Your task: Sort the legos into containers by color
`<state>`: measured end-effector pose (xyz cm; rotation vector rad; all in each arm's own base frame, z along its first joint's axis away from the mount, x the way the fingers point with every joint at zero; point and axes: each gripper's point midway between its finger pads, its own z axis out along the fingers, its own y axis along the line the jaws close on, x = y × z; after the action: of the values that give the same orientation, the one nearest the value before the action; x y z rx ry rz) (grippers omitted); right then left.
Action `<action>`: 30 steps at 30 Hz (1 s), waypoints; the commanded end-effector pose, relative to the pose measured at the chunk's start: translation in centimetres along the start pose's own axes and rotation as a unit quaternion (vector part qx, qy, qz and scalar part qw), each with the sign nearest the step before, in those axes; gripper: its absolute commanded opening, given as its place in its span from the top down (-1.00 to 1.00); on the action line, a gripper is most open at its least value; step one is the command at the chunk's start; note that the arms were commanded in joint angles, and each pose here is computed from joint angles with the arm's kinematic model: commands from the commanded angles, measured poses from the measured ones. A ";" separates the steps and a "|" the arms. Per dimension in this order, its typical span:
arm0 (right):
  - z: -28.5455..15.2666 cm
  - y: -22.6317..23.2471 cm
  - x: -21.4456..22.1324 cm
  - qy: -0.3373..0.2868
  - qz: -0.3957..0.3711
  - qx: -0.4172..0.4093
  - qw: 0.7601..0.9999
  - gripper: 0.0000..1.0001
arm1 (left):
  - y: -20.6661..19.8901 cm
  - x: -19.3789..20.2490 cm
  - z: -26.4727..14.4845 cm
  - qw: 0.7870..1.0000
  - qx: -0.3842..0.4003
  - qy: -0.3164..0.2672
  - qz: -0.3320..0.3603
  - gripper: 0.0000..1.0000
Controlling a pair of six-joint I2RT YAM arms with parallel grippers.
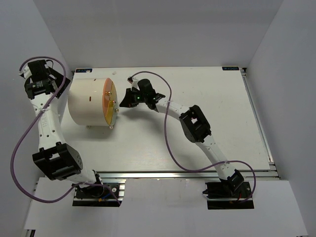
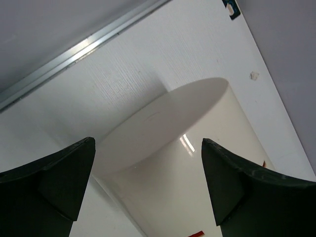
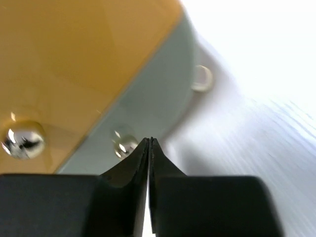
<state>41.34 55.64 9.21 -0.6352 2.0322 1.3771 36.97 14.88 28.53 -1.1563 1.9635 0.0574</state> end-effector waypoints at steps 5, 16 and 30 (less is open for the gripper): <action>-8.4 -0.4 -5.6 -0.014 -0.132 0.015 0.991 -0.03 | -2.1 -3.1 -4.4 0.995 0.070 -0.059 -0.025 -0.96; -24.1 2.7 -7.7 0.034 -0.275 0.108 0.955 -0.79 | -12.4 3.2 -19.5 0.841 0.536 0.004 0.073 -0.96; -36.8 5.7 -5.6 -0.007 -0.266 0.232 0.935 -0.79 | -10.6 9.1 -25.4 0.783 0.614 0.058 0.082 -0.96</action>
<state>34.21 24.42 25.12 -0.9298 1.9340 0.5940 27.71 -6.96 42.16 -0.1648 1.6387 -1.0099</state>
